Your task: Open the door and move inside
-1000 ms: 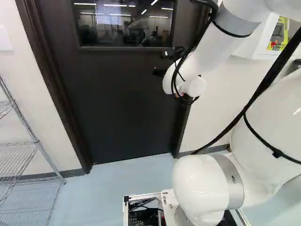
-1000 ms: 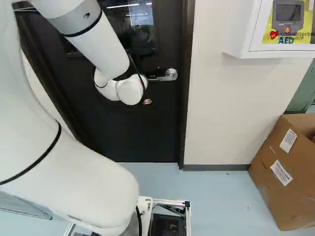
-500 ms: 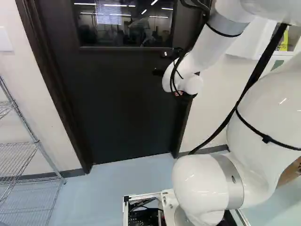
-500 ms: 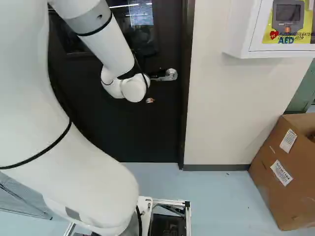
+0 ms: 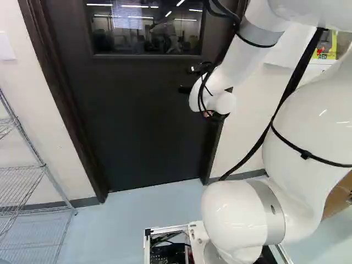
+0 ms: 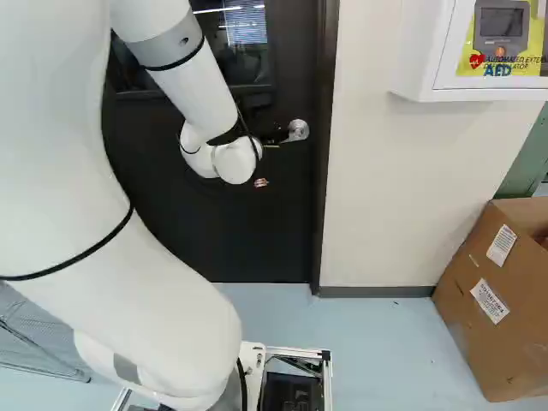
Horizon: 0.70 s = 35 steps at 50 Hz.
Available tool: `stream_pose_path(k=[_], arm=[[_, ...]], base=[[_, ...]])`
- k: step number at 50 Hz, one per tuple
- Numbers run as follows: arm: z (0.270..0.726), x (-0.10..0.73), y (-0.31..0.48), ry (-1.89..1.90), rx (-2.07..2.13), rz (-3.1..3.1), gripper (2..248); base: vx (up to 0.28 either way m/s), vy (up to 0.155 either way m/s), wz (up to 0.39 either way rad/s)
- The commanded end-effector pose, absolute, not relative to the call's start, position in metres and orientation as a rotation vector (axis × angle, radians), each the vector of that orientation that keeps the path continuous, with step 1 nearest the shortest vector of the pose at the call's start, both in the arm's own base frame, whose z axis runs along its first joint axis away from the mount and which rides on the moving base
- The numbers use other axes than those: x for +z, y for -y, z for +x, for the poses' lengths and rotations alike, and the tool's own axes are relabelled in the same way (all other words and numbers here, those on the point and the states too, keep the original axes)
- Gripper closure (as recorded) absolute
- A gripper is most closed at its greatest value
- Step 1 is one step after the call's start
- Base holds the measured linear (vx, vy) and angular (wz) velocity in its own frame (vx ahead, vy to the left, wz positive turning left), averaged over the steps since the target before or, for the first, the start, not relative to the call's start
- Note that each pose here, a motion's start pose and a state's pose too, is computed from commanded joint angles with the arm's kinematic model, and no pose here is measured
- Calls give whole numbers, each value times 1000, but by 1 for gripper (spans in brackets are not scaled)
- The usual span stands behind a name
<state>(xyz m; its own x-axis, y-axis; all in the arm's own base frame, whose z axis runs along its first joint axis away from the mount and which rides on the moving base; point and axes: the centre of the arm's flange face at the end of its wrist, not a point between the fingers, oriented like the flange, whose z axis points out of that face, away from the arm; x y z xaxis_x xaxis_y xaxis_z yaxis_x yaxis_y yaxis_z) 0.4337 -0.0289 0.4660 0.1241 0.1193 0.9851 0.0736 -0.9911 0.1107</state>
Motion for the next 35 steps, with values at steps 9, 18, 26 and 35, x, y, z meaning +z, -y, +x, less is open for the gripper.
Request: stream_pose_path(k=[9,18,26,35], arm=[[434,457,29,-199,2024,2353,3],[436,447,29,-197,2001,2376,3],[442,439,31,-193,1980,2396,3],[449,430,33,-188,1956,2417,3]], base=[[0,0,0],[0,0,0],[0,0,0],[-2,0,1]])
